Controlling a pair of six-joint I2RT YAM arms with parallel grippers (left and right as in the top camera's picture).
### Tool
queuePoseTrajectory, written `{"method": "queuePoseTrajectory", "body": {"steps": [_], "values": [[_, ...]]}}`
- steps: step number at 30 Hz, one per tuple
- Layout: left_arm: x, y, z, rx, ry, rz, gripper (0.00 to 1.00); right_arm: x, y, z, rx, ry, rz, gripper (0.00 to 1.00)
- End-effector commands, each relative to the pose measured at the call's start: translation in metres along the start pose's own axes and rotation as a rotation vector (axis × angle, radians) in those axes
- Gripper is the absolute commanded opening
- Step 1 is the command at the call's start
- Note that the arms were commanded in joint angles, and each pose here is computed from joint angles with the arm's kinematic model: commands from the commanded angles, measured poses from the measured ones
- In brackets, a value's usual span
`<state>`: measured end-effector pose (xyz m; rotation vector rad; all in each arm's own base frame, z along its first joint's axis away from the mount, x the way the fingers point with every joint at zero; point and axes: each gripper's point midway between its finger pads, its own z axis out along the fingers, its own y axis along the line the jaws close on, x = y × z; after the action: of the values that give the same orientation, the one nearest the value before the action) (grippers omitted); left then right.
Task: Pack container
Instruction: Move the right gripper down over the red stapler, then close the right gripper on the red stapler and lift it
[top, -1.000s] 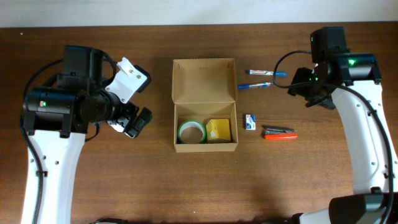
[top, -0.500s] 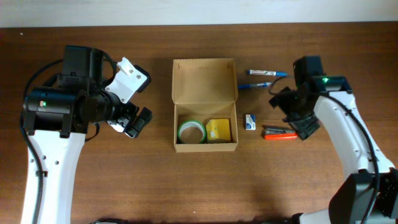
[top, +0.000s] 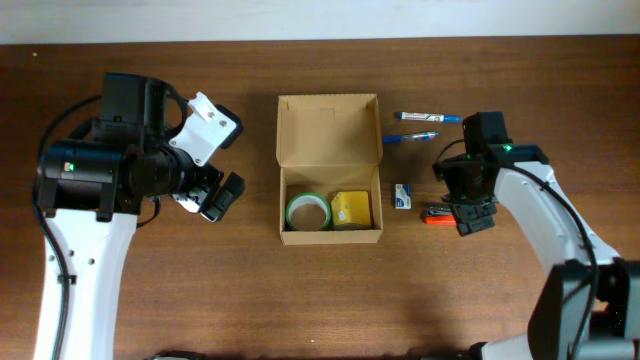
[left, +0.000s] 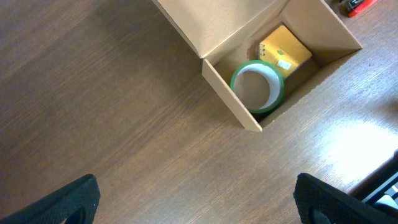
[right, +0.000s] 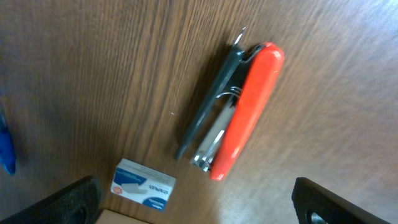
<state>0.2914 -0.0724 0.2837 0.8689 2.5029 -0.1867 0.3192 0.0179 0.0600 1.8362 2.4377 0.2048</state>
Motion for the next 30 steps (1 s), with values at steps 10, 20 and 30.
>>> {"method": "queuePoseTrajectory", "body": {"steps": [10, 20, 30], "values": [[-0.003, 0.0, -0.005, -0.006, -0.018, 0.016, 1.0, 0.0, -0.004, 0.044, 0.062, 0.08, 0.094, 0.97], [-0.003, 0.0, -0.005, -0.006, -0.018, 0.016, 1.0, -0.003, -0.009, 0.056, 0.093, 0.098, 0.115, 0.87], [-0.003, 0.0, -0.005, -0.006, -0.018, 0.016, 0.99, -0.003, -0.009, 0.056, 0.097, 0.097, 0.133, 0.82]]}}
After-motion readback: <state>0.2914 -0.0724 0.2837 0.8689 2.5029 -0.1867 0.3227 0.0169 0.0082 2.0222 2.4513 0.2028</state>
